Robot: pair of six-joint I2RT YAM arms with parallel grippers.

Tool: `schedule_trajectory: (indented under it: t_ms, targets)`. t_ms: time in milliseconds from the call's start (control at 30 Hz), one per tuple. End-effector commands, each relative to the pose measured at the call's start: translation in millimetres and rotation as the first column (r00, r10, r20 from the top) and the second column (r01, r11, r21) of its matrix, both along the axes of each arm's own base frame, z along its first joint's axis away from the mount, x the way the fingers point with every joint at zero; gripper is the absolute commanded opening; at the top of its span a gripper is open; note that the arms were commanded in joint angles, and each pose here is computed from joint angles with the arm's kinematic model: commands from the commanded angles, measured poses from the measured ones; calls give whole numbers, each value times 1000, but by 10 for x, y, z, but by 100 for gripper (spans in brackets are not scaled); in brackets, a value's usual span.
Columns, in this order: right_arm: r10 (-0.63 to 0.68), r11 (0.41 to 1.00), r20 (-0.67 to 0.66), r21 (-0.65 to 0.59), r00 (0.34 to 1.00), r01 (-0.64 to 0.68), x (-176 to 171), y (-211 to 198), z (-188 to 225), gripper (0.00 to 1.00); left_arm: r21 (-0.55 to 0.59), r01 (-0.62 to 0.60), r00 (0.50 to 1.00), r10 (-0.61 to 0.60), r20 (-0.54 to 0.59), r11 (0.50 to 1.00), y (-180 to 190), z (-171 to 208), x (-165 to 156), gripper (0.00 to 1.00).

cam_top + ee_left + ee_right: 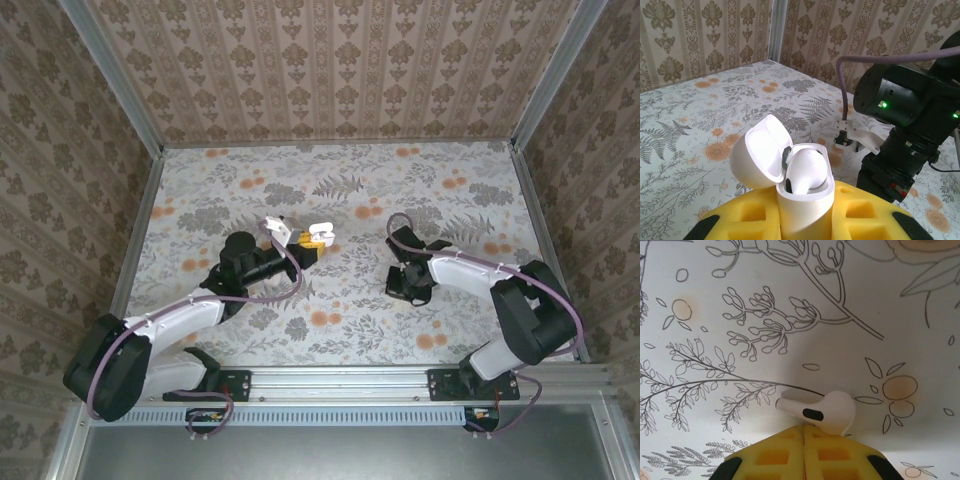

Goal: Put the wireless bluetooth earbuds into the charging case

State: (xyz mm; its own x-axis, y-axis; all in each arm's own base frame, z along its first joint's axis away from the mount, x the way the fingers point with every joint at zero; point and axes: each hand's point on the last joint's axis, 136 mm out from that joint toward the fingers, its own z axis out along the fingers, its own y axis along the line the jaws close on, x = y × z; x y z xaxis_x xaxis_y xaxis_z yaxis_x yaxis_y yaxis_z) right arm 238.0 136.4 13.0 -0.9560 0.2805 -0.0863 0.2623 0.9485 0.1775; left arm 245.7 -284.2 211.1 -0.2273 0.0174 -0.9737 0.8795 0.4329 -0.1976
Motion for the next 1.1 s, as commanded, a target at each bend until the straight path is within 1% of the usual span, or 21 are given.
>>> schedule_trajectory:
  t_ms: [0, 200, 333, 433, 533, 600, 700, 733, 767, 967, 1067]
  targets:
    - [17, 992, -44, -121, 999, -22, -30, -226, -38, 8, 1, 10, 999, -10, 30, 1000, 17, 11, -8, 0]
    - [27, 975, -47, -219, 999, -36, 63, -468, 75, 7, 3, 2, 999, -2, 34, 1000, 36, 2, -3, 0]
    - [48, 958, -24, -282, 999, -53, 163, -596, 278, 6, 3, 1, 999, -1, 33, 1000, 44, 4, -7, 0]
    - [56, 956, 15, -290, 998, -49, 211, -615, 491, 6, 3, -3, 999, 2, 36, 1000, 55, 17, -11, 0]
    - [41, 961, 65, -274, 997, -22, 222, -618, 694, 6, 6, -6, 999, 6, 39, 1000, 63, 13, -13, 0]
    - [13, 963, 83, -268, 996, 9, 209, -637, 778, 9, 5, -7, 999, 6, 41, 1000, 60, 18, -6, 0]
    - [-33, 966, 80, -251, 996, 52, 193, -677, 761, 30, 0, -3, 999, 3, 42, 1000, 50, 23, -3, 0]
    - [-46, 970, 72, -237, 996, 62, 191, -685, 720, 34, -3, 0, 999, 0, 42, 1000, 44, 28, -3, 0]
    - [-55, 974, 60, -216, 997, 67, 189, -681, 663, 36, -5, 2, 999, -2, 42, 1000, 41, 32, -4, 0]
    - [-101, 993, 35, -60, 994, 103, 263, -593, 322, 38, -8, 7, 999, -6, 47, 1000, 49, 49, -28, 0]
    - [-95, 995, 30, -38, 995, 96, 322, -550, 221, 38, -9, 6, 999, -6, 47, 1000, 56, 48, -37, 0]
